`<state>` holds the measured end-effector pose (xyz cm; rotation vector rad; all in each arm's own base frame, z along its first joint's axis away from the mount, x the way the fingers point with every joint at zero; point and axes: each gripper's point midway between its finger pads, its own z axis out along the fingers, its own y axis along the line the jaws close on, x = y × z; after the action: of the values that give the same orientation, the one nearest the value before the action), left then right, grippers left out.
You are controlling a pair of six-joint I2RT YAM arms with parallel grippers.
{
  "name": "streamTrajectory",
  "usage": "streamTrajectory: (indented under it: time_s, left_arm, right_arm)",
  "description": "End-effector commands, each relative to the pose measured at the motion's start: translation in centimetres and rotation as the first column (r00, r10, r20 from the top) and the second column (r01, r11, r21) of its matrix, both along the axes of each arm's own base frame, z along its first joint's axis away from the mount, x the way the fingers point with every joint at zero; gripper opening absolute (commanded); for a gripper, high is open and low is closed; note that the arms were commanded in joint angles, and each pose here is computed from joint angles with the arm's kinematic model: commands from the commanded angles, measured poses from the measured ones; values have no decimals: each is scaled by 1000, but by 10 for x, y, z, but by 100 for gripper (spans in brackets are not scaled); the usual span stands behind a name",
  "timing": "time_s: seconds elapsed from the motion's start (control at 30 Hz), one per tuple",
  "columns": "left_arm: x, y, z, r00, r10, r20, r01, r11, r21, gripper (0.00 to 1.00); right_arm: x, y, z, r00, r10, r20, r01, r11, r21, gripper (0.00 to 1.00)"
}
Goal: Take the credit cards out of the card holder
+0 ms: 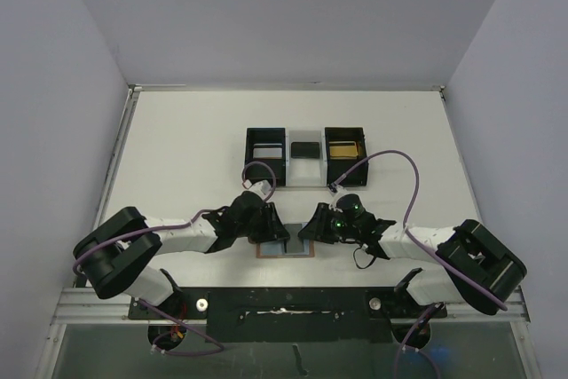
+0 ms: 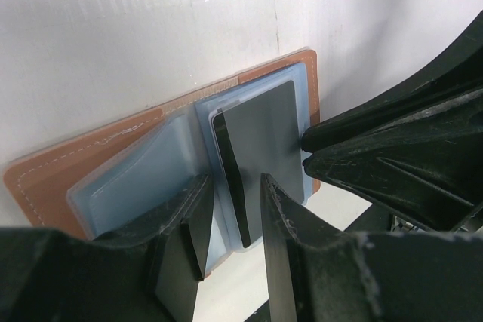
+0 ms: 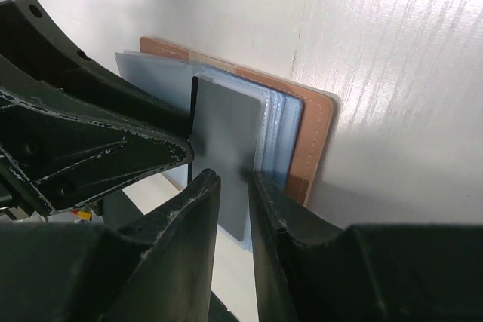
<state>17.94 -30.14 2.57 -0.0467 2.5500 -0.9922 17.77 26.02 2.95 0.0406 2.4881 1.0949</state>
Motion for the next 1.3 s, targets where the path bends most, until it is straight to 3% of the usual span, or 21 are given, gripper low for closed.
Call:
streamTrajectory:
  time_s: [0.0,0.17,0.3,0.53,0.83,1.27]
  left_arm:
    - [1,-4,5,1000,11,13,-11,999,-40,28]
    - [4,-19,28,999,46,28,-39,978,-207,20]
    - [4,-17,27,998,60,27,-53,976,-212,11]
    - [1,-10,24,997,61,36,-53,979,-196,0]
    - [2,0,17,997,43,57,-37,994,-102,0]
    - [4,-5,30,997,38,71,-25,983,-184,0]
  right_arm:
    - [1,-4,-9,1000,-8,3,8,1000,-29,25]
    - [1,-7,-19,998,-53,-34,51,998,-41,24]
    - [-3,-9,-17,995,-97,-37,97,995,13,24]
    - [-7,-14,-20,995,-89,-42,89,996,-9,25]
    - [-4,-13,-19,995,-94,-41,94,995,-17,25]
    - [5,6,28,993,35,114,-34,999,-6,31]
